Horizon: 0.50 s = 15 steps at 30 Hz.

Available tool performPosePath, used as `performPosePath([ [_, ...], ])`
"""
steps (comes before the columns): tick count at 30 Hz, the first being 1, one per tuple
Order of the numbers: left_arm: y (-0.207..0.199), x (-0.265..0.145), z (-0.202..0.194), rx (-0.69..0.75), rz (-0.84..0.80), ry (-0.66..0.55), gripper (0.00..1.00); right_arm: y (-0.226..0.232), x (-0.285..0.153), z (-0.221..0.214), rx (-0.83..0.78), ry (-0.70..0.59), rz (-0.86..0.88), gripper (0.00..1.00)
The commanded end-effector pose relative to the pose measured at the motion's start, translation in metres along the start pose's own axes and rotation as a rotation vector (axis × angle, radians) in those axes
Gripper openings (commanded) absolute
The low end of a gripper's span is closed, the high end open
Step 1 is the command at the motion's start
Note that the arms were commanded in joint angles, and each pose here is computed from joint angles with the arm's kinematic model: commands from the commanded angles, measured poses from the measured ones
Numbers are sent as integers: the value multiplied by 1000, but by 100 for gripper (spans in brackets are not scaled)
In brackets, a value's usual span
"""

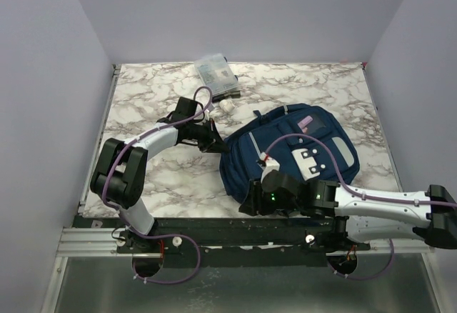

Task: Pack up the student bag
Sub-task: Zip the student bag at the center of the board.

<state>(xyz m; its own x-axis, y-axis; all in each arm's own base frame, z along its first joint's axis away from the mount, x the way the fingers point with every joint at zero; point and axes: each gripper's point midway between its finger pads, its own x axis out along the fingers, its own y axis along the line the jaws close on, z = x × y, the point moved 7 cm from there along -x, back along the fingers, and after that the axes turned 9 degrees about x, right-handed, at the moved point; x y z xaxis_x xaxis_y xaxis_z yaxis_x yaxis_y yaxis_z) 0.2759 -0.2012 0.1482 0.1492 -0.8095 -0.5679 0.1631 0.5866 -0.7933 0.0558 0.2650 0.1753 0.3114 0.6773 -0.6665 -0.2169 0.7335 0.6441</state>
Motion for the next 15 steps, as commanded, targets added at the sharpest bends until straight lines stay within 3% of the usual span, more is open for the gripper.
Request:
performPosePath([
  [1,-23,-10,12,41,-120,-61,0,-22,-3,2,143,-145,-79,42],
  [15,-27,-10,11,23,-161,-54,0,-46,28,5,-15,-438,-281,41],
])
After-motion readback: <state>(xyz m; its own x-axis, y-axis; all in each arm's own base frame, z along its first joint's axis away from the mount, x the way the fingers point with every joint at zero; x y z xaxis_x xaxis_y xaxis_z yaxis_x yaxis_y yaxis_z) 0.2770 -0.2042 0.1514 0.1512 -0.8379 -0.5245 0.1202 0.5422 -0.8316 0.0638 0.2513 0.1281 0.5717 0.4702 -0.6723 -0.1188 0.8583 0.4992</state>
